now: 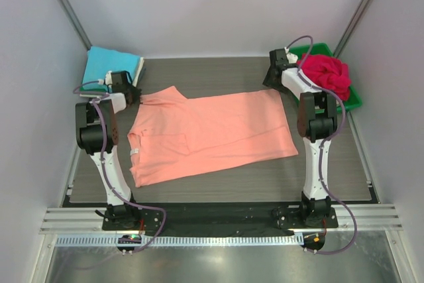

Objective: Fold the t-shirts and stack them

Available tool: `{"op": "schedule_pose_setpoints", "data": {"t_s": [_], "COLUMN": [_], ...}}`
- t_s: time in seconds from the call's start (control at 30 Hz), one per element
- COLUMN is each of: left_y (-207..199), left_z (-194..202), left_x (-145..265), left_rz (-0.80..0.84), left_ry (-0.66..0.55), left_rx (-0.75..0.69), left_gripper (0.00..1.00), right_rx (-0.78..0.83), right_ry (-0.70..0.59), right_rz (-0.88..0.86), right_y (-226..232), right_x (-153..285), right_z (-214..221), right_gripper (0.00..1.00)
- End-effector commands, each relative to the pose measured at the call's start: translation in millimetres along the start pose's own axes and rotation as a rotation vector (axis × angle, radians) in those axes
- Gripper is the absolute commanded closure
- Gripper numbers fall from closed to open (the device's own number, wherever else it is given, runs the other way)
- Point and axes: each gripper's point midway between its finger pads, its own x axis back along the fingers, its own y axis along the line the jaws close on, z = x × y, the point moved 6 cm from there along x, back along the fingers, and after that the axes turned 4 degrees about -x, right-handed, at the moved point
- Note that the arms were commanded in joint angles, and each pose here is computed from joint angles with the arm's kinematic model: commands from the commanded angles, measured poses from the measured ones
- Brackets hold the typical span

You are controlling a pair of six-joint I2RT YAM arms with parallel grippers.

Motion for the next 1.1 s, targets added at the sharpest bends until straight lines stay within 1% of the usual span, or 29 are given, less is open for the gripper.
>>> {"op": "schedule_pose_setpoints", "data": {"t_s": [0.0,0.23,0.3,0.33,0.37,0.43,0.47,0.5,0.53,0.6,0.7,0.73,0.77,0.8,0.87,1.0,1.03,1.07], "left_y": [-8,-9,-10,-10,-13,-14,-17,-24,-25,-42,-69,-88,-96,-103,-117,-120,-128,-132], "left_z": [-20,-19,-18,-19,-19,-18,-18,-18,-14,-14,-8,-19,-9,-10,-10,-17,-3,-5], "left_x": [-3,-6,-8,-8,-8,-10,-10,-9,-13,-12,-4,5,12,18,35,62,71,81], "left_rz": [0.041,0.054,0.062,0.063,0.069,0.072,0.076,0.116,0.125,0.17,0.247,0.283,0.279,0.29,0.307,0.32,0.331,0.34], "left_ry": [-0.048,-0.037,-0.028,-0.028,-0.027,-0.025,-0.024,-0.003,0.01,0.016,0.075,0.063,0.106,0.108,0.115,0.106,0.135,0.131], "left_rx": [0.0,-0.004,-0.004,-0.005,-0.007,-0.021,-0.028,-0.036,-0.048,-0.088,-0.147,-0.17,-0.201,-0.235,-0.255,-0.271,-0.303,-0.318], "left_gripper": [1.0,1.0,1.0,1.0,1.0,1.0,1.0,1.0,1.0,1.0,1.0,1.0,1.0,1.0,1.0,1.0,1.0,1.0], "right_rx": [0.015,0.04,0.04,0.041,0.044,0.041,0.042,0.04,0.037,0.035,0.024,0.02,0.006,0.005,-0.004,-0.016,-0.017,-0.023], "right_ry": [-0.035,-0.043,-0.045,-0.042,-0.037,-0.026,-0.019,-0.022,-0.033,-0.039,-0.063,-0.068,-0.092,-0.09,-0.104,-0.085,-0.083,-0.084], "right_rz": [0.016,0.058,0.059,0.056,0.052,0.044,0.036,0.032,0.025,0.016,-0.016,-0.02,-0.034,-0.038,-0.069,-0.091,-0.086,-0.086], "right_y": [5,-2,-2,-2,-2,-2,-1,-2,-2,-1,2,2,2,1,2,-7,-10,-12], "right_x": [-7,-20,-21,-21,-22,-21,-21,-20,-18,-13,3,8,21,26,43,62,65,68], "right_z": [-7,-5,-6,-6,-4,-2,0,0,-1,-4,-16,-18,-28,-27,-34,-26,-23,-22], "right_gripper": [0.35,0.43,0.5,0.55,0.63,0.75,0.88,0.95,0.99,0.99,0.99,0.99,0.99,0.99,0.99,0.99,0.99,0.99]}}
